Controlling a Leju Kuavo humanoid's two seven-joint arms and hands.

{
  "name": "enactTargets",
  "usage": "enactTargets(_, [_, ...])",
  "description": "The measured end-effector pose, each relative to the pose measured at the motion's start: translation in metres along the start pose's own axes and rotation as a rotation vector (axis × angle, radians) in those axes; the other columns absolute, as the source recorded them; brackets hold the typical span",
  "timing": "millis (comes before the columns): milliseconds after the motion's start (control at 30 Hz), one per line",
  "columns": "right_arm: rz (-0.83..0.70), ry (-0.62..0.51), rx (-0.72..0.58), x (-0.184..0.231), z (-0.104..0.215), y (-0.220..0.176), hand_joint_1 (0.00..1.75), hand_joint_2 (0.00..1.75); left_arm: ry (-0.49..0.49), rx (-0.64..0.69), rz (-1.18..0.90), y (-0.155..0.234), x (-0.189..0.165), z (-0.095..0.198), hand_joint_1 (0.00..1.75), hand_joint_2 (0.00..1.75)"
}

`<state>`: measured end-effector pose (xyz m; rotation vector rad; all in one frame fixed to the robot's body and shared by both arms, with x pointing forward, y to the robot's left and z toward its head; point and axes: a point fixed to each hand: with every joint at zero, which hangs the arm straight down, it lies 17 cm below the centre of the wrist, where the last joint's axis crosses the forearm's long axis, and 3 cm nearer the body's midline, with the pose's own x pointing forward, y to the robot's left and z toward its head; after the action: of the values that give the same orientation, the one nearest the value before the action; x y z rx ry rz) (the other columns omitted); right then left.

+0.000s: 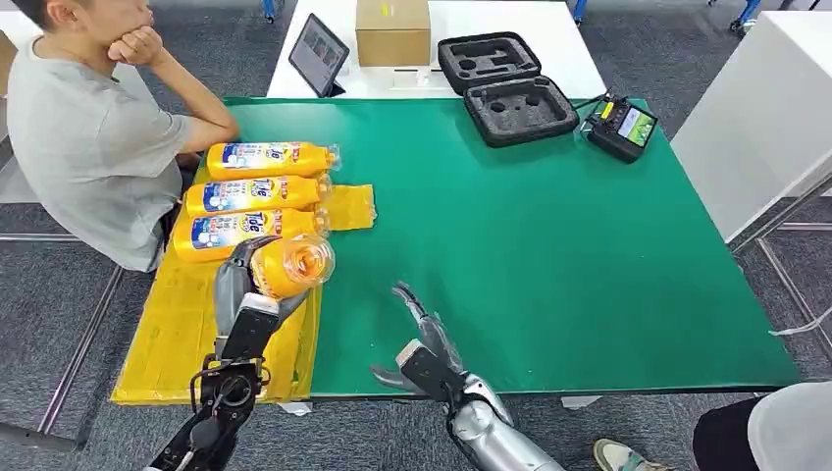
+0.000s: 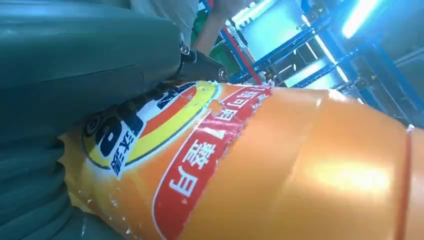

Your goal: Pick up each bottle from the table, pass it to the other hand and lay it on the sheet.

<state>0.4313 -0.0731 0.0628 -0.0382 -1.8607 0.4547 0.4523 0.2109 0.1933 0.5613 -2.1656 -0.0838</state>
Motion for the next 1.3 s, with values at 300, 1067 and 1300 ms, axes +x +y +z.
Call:
enactTargets(300, [-0.001, -0.004, -0.001, 0.001, 0.000, 0.000, 0.00, 1.75, -0.007, -0.002, -0.018, 0.007, -0.003, 0.001, 1.75, 1.75])
enactTargets(1067, [-0.111, -0.202, -0.149, 0.078, -0.010, -0.049, 0.00, 1.75, -0.114, -0.355, -0.749, -0.012, -0.061, 0.031, 1.75, 1.75])
enactTargets(1300, [-0.117, -0.252, -0.191, 0.096, 0.007, -0.064, 0.00, 1.75, 0.001, -0.353, -0.750, -0.004, -0.092, 0.031, 1.75, 1.75])
